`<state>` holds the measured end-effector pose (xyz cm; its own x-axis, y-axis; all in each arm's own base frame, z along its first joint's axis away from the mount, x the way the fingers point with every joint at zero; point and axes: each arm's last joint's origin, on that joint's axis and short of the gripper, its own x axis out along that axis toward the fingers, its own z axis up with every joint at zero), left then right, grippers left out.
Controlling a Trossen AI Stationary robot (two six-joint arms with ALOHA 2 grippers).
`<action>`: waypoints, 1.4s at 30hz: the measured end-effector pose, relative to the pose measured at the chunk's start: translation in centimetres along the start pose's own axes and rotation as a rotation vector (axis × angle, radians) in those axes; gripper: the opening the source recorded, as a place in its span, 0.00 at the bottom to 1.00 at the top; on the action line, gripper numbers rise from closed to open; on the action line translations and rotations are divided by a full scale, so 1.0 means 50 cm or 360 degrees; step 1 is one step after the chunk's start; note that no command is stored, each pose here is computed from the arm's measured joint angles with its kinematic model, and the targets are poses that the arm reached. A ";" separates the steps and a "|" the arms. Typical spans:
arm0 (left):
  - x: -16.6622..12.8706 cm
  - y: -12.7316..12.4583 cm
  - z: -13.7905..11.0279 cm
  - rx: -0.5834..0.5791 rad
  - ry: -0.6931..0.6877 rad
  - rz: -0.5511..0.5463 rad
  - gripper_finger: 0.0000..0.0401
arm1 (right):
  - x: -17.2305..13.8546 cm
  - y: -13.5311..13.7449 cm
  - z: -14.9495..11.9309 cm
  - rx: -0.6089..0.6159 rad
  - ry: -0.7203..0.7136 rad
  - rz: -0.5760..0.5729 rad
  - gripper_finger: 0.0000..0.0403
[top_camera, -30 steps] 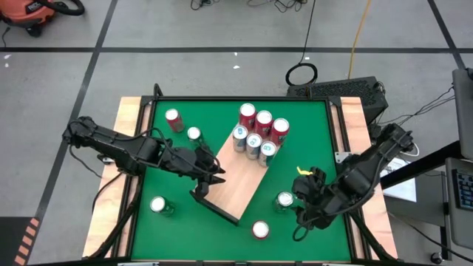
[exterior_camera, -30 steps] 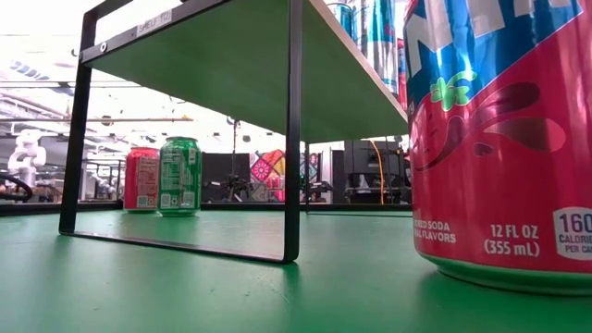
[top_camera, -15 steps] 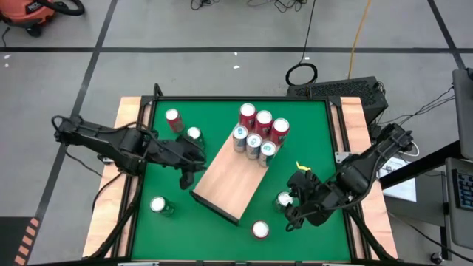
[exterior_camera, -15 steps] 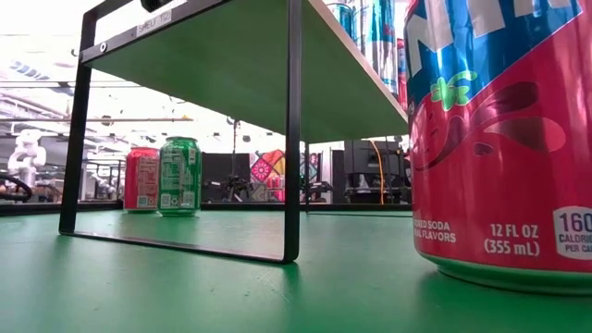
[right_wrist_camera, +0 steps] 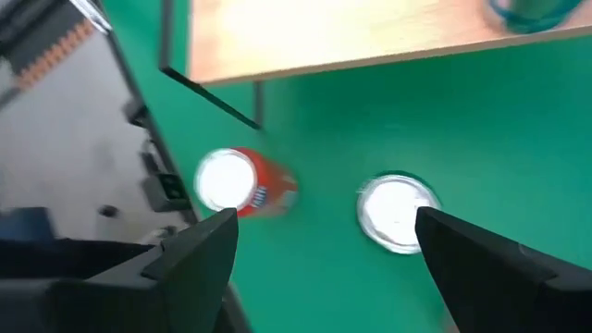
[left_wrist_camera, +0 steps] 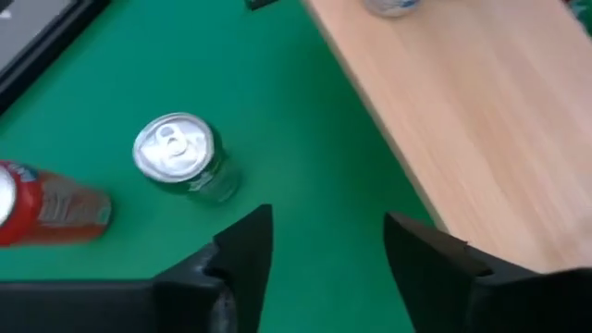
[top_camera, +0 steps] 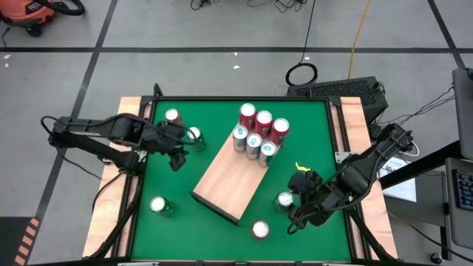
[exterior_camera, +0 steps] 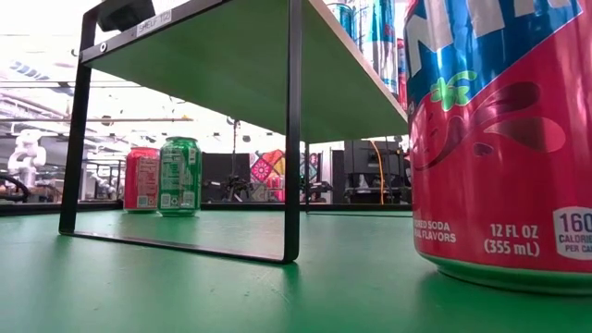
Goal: Sort soda cans
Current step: Move the green soda can to the middle left of the table
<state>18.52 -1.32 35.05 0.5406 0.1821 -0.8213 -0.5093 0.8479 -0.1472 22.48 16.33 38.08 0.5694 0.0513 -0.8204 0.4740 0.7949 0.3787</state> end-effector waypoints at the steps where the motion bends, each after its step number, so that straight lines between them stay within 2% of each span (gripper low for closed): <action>1: 0.000 0.002 0.000 -0.0022 0.0007 0.0008 0.55 | 0.000 -0.003 -0.001 -0.0017 0.0006 -0.0027 0.80; 6: 0.000 0.008 -0.003 -0.0080 0.0036 0.0032 0.66 | 0.000 -0.010 -0.001 -0.0053 -0.0011 -0.0091 0.80; 8: 0.000 0.013 0.000 -0.0062 0.0036 0.0045 0.68 | 0.000 -0.010 -0.001 -0.0051 -0.0011 -0.0089 0.80; 13: 0.018 0.047 0.021 -0.0196 0.0034 0.0203 0.68 | 0.000 -0.006 0.001 -0.0038 -0.0025 -0.0053 0.80; 18: 0.046 0.083 0.049 -0.0274 0.0091 0.0254 0.71 | 0.000 -0.004 0.001 0.0005 -0.0031 -0.0037 0.80; 22: 0.080 0.108 0.070 -0.0255 0.0178 0.0307 0.82 | 0.000 -0.002 0.002 0.0055 -0.0037 -0.0023 0.80; 26: 0.120 0.124 0.085 -0.0315 0.0313 0.0243 0.95 | 0.000 0.001 0.004 0.0068 -0.0045 0.0004 0.80; 28: 0.141 0.128 0.090 -0.0338 0.0376 0.0244 0.98 | 0.000 0.002 0.004 0.0070 -0.0046 0.0008 0.80; 33: 0.187 0.136 0.097 -0.0362 0.0486 0.0300 0.97 | 0.000 0.002 0.004 0.0071 -0.0047 0.0009 0.80; 42: 0.251 0.160 0.109 -0.0295 0.0611 0.0352 0.96 | 0.000 0.002 0.004 0.0070 -0.0046 0.0008 0.80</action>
<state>24.89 10.47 26.55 0.1372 0.1219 -0.9830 -0.7137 0.7003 -0.0128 22.66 16.29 38.18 0.5909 0.0373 -0.8058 0.4997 0.7673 0.4020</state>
